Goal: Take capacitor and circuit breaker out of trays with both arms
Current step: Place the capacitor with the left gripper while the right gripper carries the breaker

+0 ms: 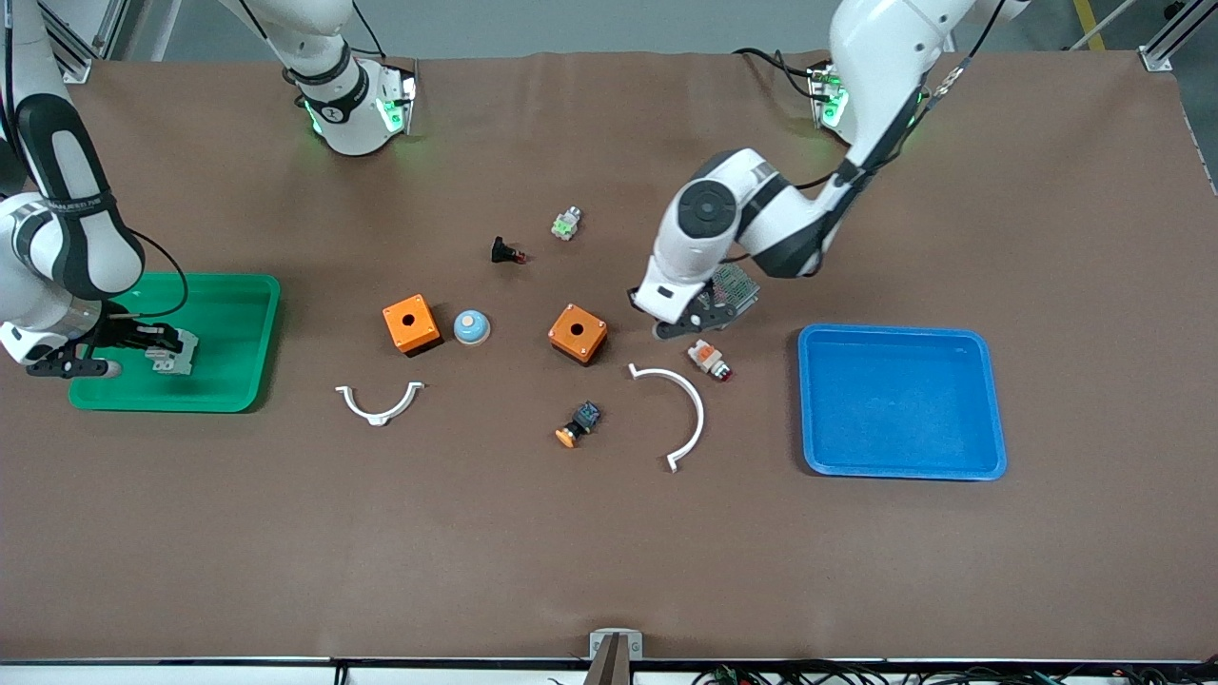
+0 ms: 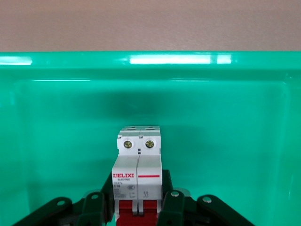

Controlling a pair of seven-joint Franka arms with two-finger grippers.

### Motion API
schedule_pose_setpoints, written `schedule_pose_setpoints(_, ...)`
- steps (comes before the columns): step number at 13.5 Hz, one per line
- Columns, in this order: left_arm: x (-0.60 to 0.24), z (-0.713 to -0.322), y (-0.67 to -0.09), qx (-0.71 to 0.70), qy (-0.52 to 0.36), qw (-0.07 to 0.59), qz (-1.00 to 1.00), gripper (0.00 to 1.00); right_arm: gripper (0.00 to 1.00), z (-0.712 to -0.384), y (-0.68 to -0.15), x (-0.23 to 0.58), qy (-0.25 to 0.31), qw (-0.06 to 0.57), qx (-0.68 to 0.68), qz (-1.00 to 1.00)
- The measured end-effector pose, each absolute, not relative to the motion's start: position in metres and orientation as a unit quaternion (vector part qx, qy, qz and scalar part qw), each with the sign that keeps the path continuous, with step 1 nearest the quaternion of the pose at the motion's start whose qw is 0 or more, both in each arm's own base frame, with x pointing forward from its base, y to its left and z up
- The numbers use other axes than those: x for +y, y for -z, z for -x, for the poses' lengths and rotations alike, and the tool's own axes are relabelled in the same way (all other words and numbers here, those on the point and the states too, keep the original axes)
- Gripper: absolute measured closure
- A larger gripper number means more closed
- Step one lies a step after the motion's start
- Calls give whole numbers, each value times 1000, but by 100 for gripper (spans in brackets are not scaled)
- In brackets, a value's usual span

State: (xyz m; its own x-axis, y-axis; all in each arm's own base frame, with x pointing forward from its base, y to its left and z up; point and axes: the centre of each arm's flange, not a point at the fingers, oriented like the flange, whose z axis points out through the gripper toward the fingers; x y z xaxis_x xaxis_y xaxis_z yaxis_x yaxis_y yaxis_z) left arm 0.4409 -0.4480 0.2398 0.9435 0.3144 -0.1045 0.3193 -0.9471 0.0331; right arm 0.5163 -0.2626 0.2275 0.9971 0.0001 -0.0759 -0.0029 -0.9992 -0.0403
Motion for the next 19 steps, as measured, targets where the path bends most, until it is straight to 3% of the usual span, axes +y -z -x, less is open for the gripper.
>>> schedule_pose_setpoints(4, -464, -426, -203, 193, 42, 18, -980, 66, 60, -553, -325, -223, -65, 38, -37, 996)
schedule_pose_setpoints(7, -464, -429, -201, 193, 39, 17, -980, 66, 60, -572, -402, -147, -97, 41, -14, 994)
schedule_pose_setpoints(13, -451, -454, -212, 203, 6, 11, -979, 5, 60, -574, -434, 87, -127, -9, 54, 990)
schedule_pose_setpoints(14, -446, -467, -228, 210, -4, 9, -978, 0, 60, -567, -433, 123, -127, -15, 63, 990)
schedule_pose_setpoints(19, -368, -569, -375, 187, -42, -62, -980, 0, 60, -535, -405, 252, -107, 21, 80, 991)
